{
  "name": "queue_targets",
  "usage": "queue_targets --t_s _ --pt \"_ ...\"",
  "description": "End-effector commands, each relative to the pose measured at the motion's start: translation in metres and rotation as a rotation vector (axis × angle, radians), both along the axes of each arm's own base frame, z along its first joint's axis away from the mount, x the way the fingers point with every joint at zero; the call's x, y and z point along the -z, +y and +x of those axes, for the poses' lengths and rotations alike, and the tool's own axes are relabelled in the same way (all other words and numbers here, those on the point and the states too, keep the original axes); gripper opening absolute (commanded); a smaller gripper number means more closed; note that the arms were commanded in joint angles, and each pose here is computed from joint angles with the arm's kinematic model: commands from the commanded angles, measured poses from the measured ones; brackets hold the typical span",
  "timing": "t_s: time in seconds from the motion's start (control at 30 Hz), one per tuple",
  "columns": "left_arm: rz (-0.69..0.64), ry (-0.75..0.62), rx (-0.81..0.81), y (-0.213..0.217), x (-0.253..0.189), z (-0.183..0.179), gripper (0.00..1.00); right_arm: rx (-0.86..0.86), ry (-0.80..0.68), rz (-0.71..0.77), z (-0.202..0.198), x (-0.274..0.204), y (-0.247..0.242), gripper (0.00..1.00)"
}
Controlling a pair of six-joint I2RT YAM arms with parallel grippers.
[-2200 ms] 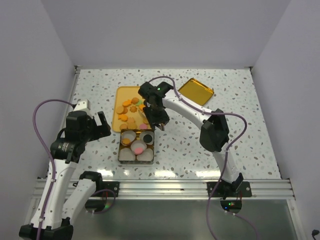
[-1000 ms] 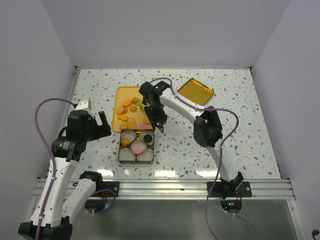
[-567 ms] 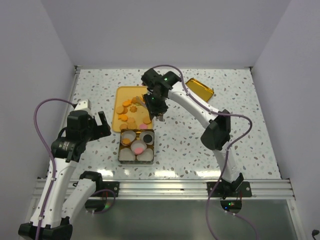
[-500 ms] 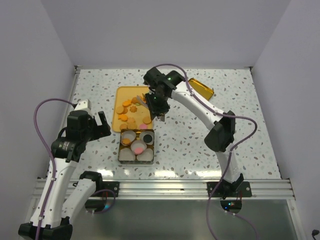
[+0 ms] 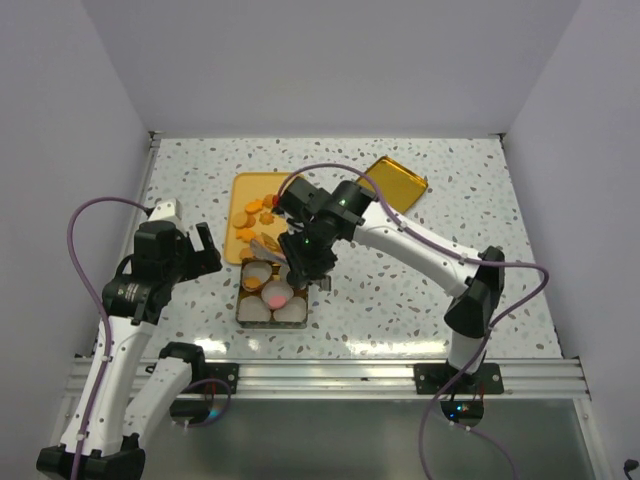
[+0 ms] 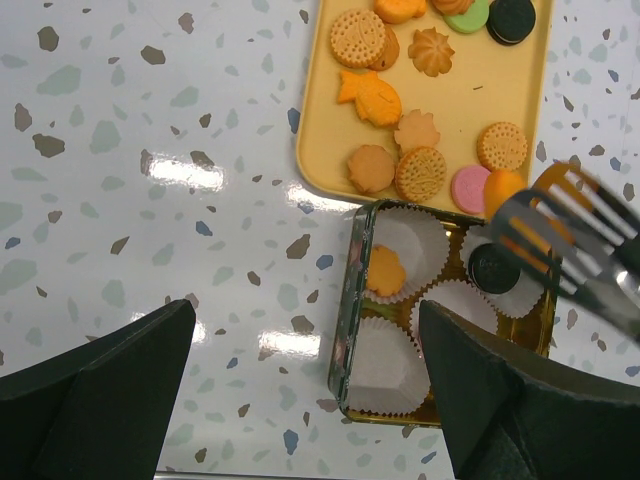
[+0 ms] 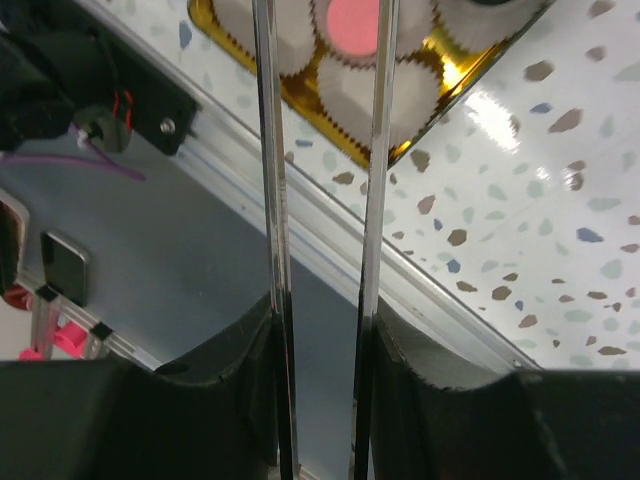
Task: Pack the cookies
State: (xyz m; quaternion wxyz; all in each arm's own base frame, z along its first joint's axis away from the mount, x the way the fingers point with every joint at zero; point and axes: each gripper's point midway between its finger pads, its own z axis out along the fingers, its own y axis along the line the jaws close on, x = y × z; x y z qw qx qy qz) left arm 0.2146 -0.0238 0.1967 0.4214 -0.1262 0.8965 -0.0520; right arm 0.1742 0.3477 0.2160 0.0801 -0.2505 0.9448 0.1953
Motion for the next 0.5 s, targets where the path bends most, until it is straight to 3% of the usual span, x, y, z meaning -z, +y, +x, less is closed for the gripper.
queue_targets --t_s 0.0,0.17,0.47 --pt "0.0 -0.052 -0.013 0.001 -0.011 0.007 1.0 -0.022 0.029 0.079 -0.027 -0.01 0.008 0.3" --pt "-0.004 -0.072 -0.016 0.001 -0.014 0.005 1.0 -0.073 0.057 0.063 -0.056 -0.003 0.009 0.3" --pt "-0.005 -0.094 -0.022 0.003 -0.019 0.002 1.0 -0.1 0.07 0.023 -0.07 0.015 0.008 0.29"
